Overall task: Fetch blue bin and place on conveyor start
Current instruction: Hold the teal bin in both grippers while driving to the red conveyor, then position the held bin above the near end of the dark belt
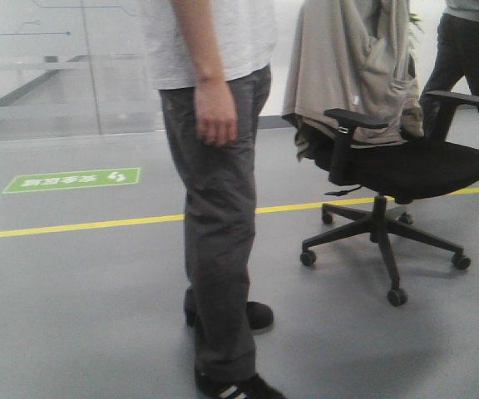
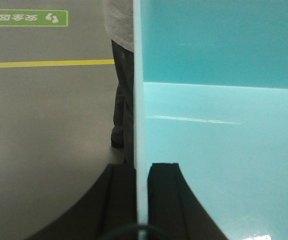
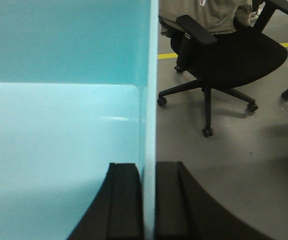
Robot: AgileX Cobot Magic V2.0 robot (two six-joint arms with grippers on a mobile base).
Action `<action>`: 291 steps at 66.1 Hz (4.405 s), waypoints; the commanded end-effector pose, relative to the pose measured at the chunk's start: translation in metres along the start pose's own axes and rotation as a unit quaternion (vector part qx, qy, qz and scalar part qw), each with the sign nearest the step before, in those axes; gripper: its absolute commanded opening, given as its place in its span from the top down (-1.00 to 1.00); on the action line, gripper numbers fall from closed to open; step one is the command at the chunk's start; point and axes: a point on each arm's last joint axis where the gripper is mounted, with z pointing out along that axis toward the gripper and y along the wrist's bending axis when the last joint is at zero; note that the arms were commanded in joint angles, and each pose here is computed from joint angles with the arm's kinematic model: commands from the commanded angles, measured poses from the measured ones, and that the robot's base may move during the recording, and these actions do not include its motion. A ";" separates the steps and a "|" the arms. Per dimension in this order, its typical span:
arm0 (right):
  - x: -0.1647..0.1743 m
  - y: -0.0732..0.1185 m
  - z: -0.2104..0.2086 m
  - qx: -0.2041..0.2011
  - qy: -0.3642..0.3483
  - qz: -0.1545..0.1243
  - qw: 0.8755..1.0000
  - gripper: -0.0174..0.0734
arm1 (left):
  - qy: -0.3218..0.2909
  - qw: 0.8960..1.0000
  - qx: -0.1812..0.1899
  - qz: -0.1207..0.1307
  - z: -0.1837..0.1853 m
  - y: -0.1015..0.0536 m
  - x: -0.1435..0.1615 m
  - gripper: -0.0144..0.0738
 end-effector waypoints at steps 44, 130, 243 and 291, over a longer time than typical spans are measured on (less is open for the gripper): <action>-0.006 0.001 -0.004 -0.012 -0.029 -0.005 0.999 0.97 | -0.030 0.999 0.030 -0.003 -0.007 -0.005 -0.007 0.93; -0.006 0.001 -0.004 -0.013 -0.030 -0.005 0.999 0.97 | -0.055 0.998 0.002 0.022 -0.007 0.000 -0.012 0.93; -0.006 0.002 -0.004 -0.014 -0.031 -0.005 0.999 0.97 | -0.055 0.998 0.002 0.022 -0.007 0.000 -0.012 0.93; -0.007 0.005 -0.004 -0.035 -0.037 0.002 0.999 0.97 | -0.056 0.998 0.004 0.021 -0.007 -0.001 -0.012 0.93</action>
